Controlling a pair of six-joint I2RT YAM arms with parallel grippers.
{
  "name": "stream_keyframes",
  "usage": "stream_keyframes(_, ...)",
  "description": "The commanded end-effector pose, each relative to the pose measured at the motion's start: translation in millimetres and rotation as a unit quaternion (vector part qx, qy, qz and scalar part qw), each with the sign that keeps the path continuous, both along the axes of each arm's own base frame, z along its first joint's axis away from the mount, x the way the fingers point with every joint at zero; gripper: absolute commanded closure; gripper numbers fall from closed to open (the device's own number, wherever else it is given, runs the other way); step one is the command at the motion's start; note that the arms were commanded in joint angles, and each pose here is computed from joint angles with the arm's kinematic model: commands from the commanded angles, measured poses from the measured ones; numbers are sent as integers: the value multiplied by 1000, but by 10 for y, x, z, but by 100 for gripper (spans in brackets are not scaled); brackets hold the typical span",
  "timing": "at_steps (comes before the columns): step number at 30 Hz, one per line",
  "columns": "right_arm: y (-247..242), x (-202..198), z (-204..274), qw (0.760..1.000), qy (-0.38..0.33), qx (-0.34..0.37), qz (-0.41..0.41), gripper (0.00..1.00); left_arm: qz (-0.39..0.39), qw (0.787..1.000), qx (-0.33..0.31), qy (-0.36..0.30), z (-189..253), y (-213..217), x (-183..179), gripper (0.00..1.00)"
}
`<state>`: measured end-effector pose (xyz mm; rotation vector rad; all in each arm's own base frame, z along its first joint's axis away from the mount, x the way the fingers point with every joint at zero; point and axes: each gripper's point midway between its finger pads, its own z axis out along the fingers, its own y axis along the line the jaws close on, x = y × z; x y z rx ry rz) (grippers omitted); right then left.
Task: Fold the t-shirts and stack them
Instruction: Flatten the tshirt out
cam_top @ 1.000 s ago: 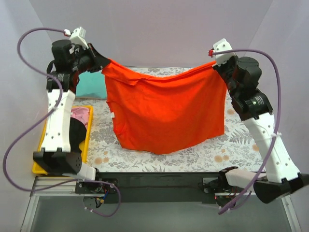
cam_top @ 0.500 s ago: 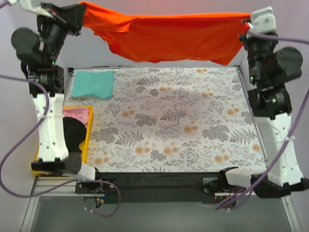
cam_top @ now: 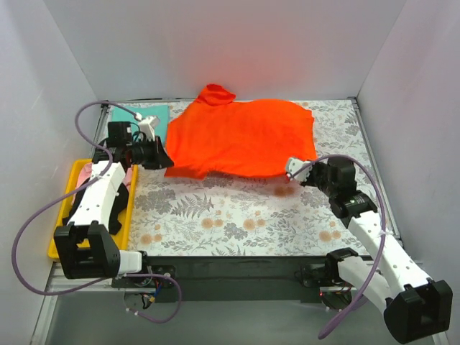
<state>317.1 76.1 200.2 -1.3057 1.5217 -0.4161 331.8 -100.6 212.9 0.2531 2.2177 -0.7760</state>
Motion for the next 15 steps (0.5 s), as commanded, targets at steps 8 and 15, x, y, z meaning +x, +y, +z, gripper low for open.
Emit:
stream_keyframes(8,-109,-774,-545,978,137,-116,103,2,-172,955,140,197,-960,313,-1311,15)
stream_keyframes(15,-108,-968,-537,973,208,-68,75,12,-168,969,153,99,-697,286,-1191,19)
